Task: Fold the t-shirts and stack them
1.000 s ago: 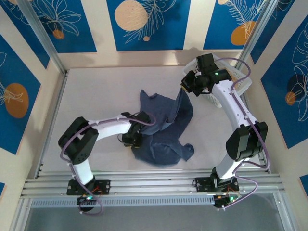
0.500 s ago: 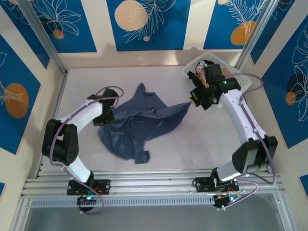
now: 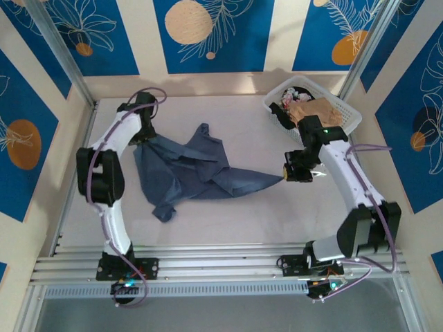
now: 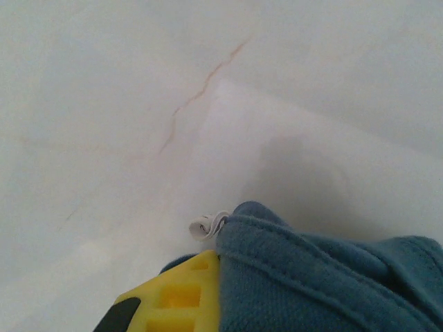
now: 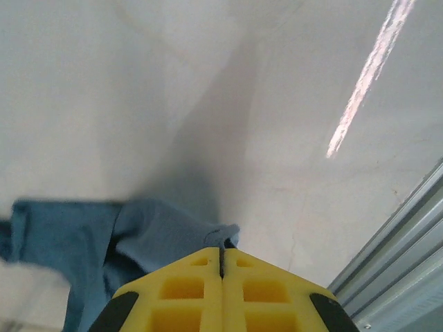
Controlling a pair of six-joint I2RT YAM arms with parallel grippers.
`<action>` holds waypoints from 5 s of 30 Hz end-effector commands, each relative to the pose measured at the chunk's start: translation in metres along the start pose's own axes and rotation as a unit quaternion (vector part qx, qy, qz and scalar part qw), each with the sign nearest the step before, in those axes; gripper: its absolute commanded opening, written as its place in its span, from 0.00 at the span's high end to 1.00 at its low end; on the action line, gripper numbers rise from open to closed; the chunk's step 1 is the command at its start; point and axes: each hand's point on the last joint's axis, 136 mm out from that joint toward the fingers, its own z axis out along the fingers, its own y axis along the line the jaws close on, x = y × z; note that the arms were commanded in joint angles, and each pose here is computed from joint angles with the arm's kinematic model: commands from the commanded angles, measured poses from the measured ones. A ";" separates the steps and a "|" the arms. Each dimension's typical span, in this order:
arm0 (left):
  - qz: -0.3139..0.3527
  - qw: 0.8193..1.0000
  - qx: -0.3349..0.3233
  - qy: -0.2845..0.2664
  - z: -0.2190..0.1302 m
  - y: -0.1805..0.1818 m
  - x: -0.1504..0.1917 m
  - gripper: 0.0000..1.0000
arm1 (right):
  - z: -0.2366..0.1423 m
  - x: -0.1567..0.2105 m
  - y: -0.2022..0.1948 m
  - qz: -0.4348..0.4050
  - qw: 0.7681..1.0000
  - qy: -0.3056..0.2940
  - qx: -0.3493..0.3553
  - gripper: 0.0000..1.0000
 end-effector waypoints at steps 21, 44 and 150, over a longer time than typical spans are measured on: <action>-0.109 0.964 0.139 0.199 -0.009 0.018 0.156 0.35 | 0.034 0.001 0.011 -0.320 0.946 -0.003 -0.053 0.38; -0.116 0.974 0.091 0.170 0.031 0.023 0.153 1.00 | 0.154 0.094 0.110 -0.735 0.658 -0.125 0.100 0.41; -0.199 0.957 0.127 0.170 0.006 0.070 0.204 1.00 | 0.094 -0.003 -0.100 -0.207 0.970 0.097 0.085 0.44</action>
